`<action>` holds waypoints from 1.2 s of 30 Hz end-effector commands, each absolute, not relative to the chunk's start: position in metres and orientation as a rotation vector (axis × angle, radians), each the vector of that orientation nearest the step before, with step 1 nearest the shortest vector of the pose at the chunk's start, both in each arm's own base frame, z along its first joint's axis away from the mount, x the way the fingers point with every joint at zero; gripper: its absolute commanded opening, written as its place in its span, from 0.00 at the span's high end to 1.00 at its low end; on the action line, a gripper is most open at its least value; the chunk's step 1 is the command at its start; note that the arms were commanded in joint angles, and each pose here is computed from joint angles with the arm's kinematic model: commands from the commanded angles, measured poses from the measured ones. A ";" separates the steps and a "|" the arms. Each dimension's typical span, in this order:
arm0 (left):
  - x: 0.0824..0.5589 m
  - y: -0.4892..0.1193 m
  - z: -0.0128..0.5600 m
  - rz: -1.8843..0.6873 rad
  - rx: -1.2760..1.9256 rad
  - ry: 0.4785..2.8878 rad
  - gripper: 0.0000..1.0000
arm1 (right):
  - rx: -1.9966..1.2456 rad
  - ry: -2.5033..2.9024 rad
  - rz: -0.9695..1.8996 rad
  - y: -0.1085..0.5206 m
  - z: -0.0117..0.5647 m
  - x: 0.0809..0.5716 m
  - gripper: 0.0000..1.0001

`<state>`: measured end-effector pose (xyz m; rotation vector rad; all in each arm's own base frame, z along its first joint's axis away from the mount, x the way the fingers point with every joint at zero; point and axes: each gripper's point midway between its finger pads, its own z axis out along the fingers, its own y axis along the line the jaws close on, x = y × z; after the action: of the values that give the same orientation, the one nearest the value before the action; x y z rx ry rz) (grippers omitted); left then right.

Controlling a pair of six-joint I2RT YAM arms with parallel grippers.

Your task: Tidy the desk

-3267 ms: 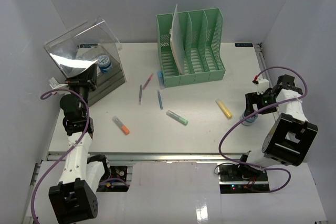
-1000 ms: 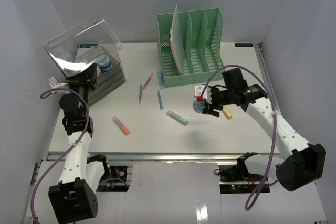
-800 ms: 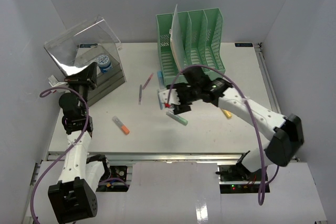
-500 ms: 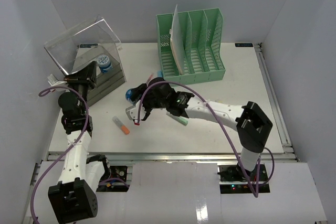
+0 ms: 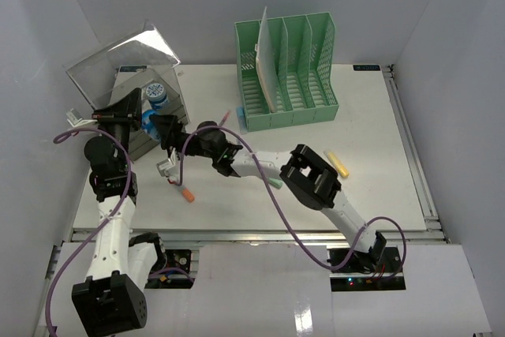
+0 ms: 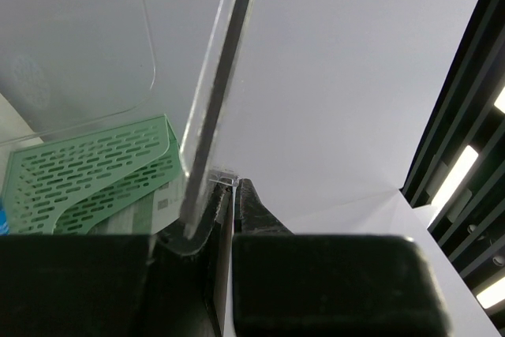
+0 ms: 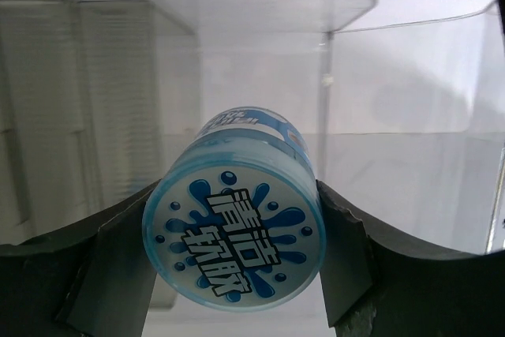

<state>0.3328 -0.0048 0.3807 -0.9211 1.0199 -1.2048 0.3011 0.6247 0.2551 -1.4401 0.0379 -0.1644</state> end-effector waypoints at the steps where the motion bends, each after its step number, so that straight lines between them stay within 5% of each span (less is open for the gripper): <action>1: 0.313 -0.013 0.430 -1.244 -0.794 0.943 1.00 | -1.110 -0.123 -0.280 0.630 0.372 0.301 0.92; 20: 0.310 -0.010 0.433 -1.237 -0.803 0.923 1.00 | -1.209 -0.146 -0.313 0.648 0.319 0.341 0.85; 36: 0.303 -0.012 0.441 -1.216 -0.772 0.920 1.00 | -1.094 0.392 0.180 0.623 0.363 0.344 0.92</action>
<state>0.3291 -0.0029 0.3936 -0.9075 0.9974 -1.1927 0.3547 0.6450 0.2483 -1.3512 0.3079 0.0261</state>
